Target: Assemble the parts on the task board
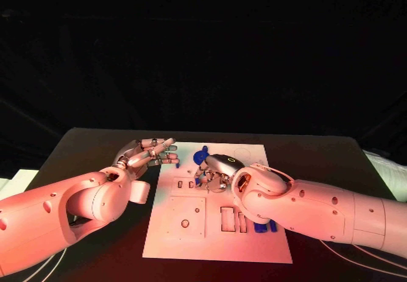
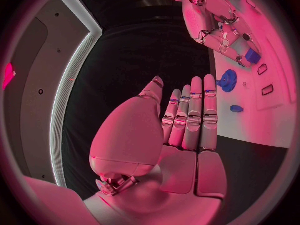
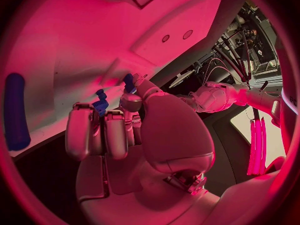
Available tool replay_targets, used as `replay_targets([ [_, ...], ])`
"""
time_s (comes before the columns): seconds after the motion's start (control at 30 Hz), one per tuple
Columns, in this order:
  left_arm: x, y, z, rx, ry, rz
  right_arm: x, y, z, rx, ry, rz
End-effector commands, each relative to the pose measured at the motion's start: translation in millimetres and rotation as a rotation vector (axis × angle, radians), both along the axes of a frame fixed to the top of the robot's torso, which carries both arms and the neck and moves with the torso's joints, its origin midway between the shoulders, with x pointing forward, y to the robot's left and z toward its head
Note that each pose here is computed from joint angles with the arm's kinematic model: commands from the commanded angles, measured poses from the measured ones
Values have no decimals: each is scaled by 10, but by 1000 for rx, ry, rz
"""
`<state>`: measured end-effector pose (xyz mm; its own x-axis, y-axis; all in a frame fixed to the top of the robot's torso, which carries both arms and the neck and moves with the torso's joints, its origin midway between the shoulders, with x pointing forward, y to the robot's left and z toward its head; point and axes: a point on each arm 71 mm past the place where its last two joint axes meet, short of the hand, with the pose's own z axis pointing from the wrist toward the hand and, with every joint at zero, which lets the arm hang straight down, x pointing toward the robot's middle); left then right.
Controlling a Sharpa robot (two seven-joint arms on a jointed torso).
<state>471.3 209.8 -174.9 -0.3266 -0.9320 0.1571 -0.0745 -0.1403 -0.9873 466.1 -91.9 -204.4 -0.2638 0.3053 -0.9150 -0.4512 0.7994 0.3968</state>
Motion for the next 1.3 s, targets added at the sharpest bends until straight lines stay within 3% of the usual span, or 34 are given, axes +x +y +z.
replay_targets([
  [0.03, -8, -34, 19, -15, -14, -22, -14, 32, -36, -41, -2, 13],
  [1.3, -10, -38, 15, -15, -7, -28, -18, 55, -90, -90, 10, 9],
])
